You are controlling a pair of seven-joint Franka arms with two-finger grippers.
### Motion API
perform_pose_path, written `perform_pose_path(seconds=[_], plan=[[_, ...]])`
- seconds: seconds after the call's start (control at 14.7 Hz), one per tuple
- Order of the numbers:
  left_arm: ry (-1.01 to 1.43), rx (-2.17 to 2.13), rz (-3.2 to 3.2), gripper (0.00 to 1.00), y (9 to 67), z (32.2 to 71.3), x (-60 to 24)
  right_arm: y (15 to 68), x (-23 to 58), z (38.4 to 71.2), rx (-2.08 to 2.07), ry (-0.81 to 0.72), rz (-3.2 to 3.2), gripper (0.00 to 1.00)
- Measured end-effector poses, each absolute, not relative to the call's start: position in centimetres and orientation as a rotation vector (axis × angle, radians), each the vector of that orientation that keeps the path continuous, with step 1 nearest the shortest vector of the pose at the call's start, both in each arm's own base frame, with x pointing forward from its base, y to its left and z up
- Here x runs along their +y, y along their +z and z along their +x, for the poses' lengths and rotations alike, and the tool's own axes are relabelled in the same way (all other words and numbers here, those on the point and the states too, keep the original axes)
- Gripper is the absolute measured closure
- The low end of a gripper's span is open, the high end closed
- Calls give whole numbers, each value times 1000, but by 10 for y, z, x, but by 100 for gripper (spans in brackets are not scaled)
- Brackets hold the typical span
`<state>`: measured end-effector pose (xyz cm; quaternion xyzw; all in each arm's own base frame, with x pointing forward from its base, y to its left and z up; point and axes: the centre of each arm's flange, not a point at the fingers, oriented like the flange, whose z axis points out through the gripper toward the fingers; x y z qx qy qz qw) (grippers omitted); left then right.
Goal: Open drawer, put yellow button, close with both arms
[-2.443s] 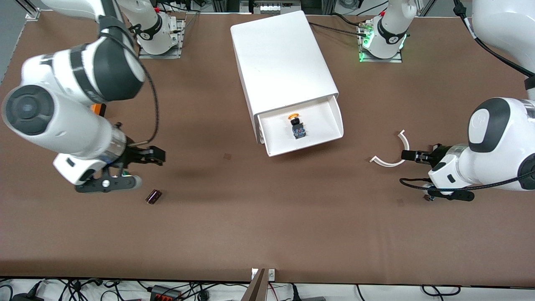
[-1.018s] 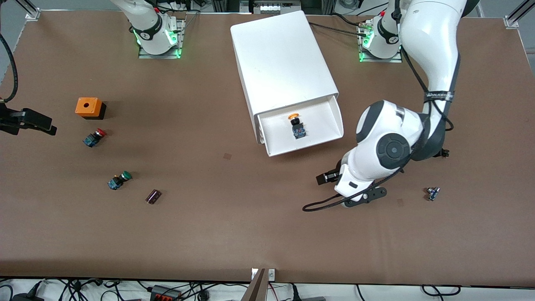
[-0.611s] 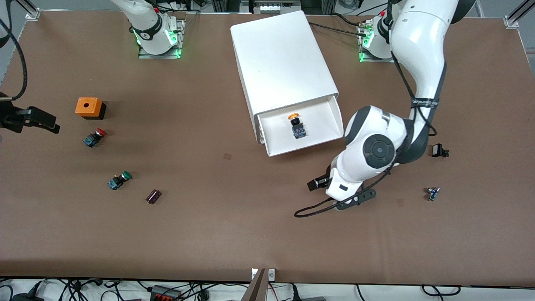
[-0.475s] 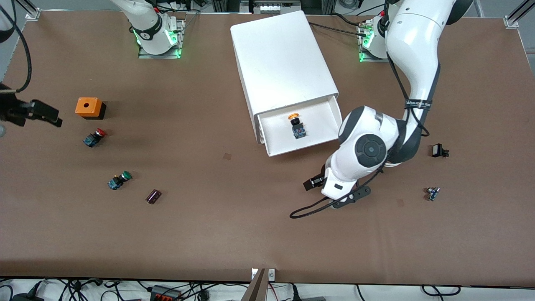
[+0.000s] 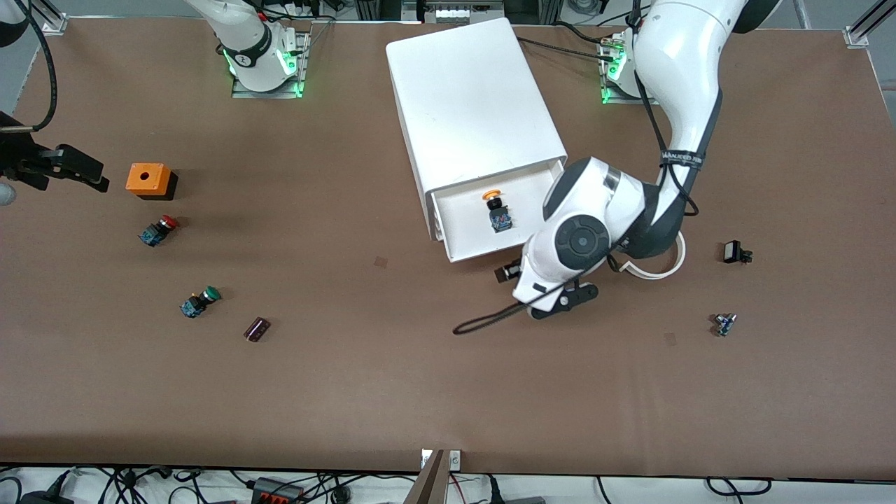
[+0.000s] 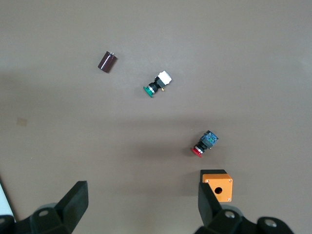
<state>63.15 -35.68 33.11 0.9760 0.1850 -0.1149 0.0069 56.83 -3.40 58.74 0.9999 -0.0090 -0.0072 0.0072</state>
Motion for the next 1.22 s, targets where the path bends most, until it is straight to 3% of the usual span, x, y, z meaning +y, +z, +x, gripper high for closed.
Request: perform_pose_path(seconds=[0.75,1.22], plan=[[-660,332,3142,0,329,553,-426,586,-33,568,-25,-27,3127,0],[-706,304,3146,0,330,545,-430,586,-33,568,-25,-25,3127,0]])
